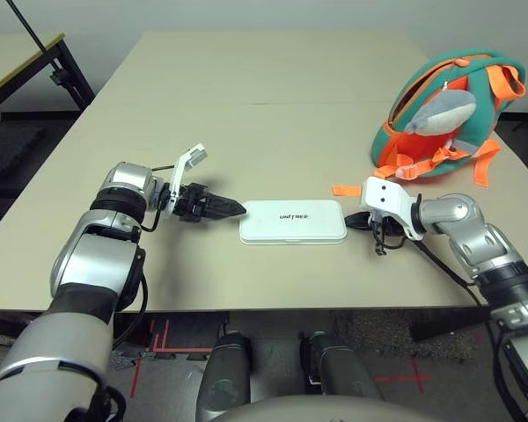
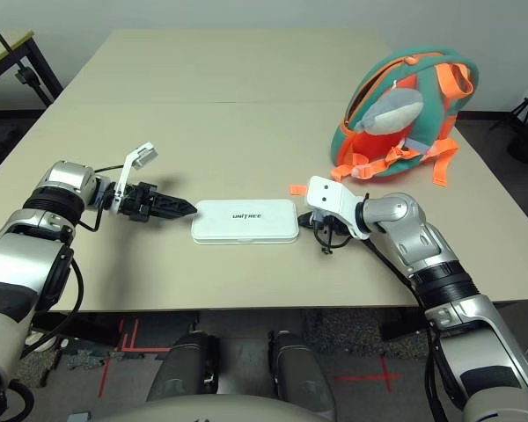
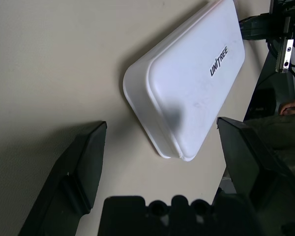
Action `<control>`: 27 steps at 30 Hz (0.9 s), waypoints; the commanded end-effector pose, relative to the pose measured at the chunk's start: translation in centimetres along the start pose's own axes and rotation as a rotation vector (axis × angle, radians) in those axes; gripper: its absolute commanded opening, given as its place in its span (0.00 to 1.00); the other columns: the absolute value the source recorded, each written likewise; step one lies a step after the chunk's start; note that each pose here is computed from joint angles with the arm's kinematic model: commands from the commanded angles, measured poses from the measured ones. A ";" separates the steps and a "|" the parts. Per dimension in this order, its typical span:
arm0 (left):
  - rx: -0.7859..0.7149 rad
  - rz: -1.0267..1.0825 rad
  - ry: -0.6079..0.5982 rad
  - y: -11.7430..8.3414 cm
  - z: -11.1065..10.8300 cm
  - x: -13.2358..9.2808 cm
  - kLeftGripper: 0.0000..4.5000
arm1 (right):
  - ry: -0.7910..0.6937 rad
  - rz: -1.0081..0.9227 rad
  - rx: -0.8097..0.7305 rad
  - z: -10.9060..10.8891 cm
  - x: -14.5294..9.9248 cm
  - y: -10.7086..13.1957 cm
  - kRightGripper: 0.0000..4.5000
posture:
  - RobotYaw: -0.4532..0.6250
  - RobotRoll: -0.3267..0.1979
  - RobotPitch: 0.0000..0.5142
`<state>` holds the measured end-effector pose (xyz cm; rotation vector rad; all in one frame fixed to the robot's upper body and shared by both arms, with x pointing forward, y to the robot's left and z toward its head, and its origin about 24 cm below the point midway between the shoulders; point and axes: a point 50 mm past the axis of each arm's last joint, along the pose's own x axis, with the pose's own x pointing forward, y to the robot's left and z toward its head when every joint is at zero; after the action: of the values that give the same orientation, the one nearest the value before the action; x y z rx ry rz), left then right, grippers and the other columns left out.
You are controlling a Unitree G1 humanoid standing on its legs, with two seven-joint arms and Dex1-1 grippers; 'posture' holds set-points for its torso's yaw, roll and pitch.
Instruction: Put the pencil case into the backpack and zip it.
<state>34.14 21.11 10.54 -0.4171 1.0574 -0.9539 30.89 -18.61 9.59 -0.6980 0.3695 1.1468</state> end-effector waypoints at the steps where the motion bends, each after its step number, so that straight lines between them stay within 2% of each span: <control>1: -0.005 0.025 0.015 0.2 -0.1 0.0 1.00 | -0.020 0.043 -0.037 0.8 1.0 0.3 0.00 | 0.50 0.62 0.15; 27: 0.015 0.010 0.017 0.2 -0.1 0.0 1.00 | -0.043 0.075 -0.050 1.6 2.2 0.7 0.00 | 0.50 0.62 0.16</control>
<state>34.17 21.15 10.61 -0.4043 1.0543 -0.9661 31.04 -16.62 9.33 -0.7020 0.3422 1.2101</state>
